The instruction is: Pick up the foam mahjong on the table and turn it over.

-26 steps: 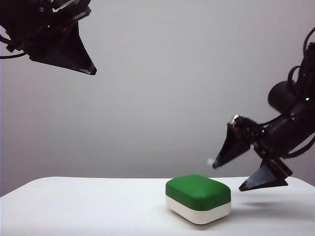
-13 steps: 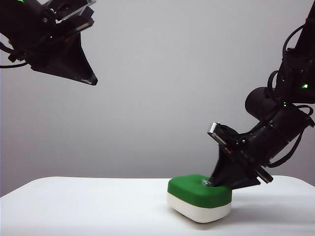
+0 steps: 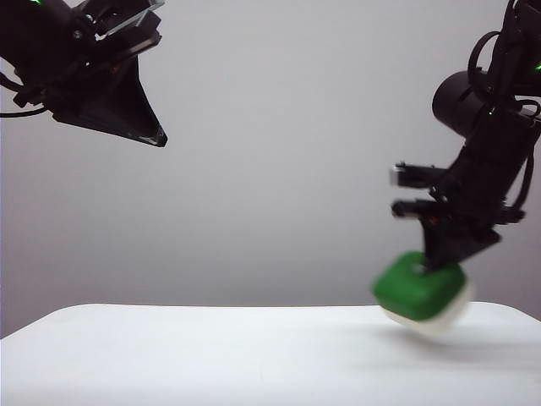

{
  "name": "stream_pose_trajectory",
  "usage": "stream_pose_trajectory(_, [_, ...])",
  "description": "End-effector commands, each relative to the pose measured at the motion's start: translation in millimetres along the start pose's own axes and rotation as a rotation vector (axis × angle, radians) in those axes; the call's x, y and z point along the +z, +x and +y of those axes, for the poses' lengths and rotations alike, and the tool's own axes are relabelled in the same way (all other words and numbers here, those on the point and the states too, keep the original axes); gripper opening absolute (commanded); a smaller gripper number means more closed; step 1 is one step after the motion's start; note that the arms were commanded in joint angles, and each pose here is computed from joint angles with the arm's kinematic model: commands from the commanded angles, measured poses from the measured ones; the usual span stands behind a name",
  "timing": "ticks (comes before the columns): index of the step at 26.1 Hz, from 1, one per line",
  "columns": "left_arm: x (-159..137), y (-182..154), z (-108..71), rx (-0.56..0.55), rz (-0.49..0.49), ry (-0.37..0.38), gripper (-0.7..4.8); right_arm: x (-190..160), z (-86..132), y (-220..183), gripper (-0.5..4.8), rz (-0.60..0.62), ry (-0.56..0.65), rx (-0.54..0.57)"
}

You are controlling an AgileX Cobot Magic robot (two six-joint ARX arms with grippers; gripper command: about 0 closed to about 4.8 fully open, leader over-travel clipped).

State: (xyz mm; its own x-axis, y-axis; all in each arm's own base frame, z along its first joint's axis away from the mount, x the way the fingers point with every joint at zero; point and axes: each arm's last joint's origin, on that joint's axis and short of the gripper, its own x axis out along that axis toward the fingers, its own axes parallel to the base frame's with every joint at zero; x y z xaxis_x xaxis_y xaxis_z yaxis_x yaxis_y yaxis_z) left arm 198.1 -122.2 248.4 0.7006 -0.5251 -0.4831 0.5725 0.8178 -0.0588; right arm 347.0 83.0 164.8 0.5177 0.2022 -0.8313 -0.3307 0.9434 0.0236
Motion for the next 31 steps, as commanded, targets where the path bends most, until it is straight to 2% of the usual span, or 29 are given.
stream_pose_trajectory(1, [1.5,-0.7,-0.3,-0.005,-0.006,0.0,-0.05,-6.4,16.2,-0.5,0.09,0.092,-0.096,-0.179])
stream_pose_trajectory(7, [0.8,-0.7,-0.3,-0.005,0.002,-0.001,-0.05,-2.6,51.8,5.2,0.08,0.041,-0.209,-0.274])
stream_pose_trajectory(10, [-0.9,-0.6,-0.3,-0.005,0.019,-0.002,-0.05,-8.8,67.1,16.6,0.1,0.071,-0.251,-0.255])
stream_pose_trajectory(12, [-1.8,-0.6,-0.3,-0.005,0.028,-0.003,-0.05,-13.5,72.8,23.2,0.45,0.097,-0.268,-0.233])
stream_pose_trajectory(13, [-2.5,-0.6,-0.2,-0.005,0.036,-0.004,-0.05,-17.0,77.0,25.7,1.22,0.122,-0.274,-0.163])
stream_pose_trajectory(14, [-3.3,-0.7,-0.3,-0.005,0.043,-0.005,-0.05,-18.4,80.0,25.6,1.52,0.132,-0.275,-0.098])
stream_pose_trajectory(15, [-4.9,-0.8,-0.3,-0.004,0.06,-0.006,-0.05,-19.2,83.5,24.4,1.67,0.14,-0.259,0.014])
stream_pose_trajectory(21, [-7.5,-1.0,-0.3,-0.004,0.087,-0.009,-0.05,-14.9,91.2,16.9,1.85,0.133,-0.155,0.272])
stream_pose_trajectory(27, [-7.9,-1.1,-0.7,-0.02,0.092,-0.01,-0.05,8.5,97.1,-3.8,1.84,0.082,-0.138,0.424])
stream_pose_trajectory(29, [-7.9,-1.1,-0.7,-0.02,0.092,-0.01,-0.05,16.4,98.5,-16.6,1.84,0.055,-0.134,0.466])
stream_pose_trajectory(30, [-7.7,-1.1,-0.7,-0.02,0.091,-0.009,-0.05,22.5,98.1,-31.9,1.75,0.038,-0.137,0.461])
stream_pose_trajectory(31, [-7.6,-1.1,-0.7,-0.02,0.09,-0.009,-0.05,24.5,95.9,-45.1,1.43,0.038,-0.145,0.408])
